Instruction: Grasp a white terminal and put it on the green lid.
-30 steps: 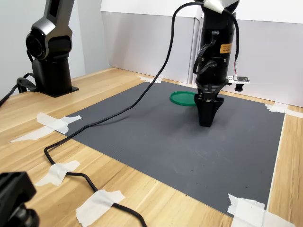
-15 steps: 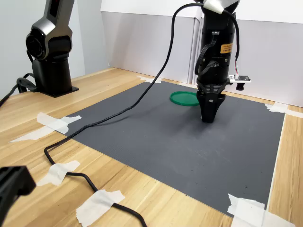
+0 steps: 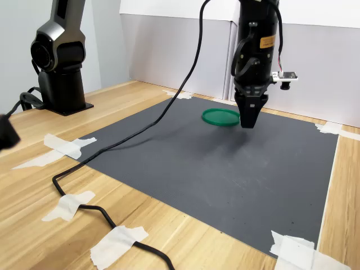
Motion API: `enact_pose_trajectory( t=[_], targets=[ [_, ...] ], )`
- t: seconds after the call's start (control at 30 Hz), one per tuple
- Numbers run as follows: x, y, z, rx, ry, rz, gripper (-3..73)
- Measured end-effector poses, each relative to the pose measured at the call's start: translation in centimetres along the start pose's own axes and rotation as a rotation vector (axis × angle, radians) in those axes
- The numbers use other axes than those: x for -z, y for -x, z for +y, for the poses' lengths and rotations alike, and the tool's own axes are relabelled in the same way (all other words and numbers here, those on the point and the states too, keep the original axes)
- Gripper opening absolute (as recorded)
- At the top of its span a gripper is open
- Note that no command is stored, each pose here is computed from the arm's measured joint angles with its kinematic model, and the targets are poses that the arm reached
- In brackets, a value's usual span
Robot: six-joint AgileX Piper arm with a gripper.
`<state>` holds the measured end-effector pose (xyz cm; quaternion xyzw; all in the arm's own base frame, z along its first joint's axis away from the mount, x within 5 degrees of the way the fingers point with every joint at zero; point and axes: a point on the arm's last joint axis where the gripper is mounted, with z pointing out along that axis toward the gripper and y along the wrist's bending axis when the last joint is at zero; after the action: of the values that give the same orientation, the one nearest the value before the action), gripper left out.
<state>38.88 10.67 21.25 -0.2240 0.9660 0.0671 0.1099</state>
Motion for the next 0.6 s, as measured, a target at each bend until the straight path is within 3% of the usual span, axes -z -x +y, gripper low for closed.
enact_pose_trajectory(
  t=[0.4, 0.6],
  targets=[
    [1.3, -0.7, 6.6, 0.189, 0.025, 0.069, 21.8],
    [-0.4, -2.5, 7.2, 0.198, 0.026, 0.103, 21.4]
  ],
)
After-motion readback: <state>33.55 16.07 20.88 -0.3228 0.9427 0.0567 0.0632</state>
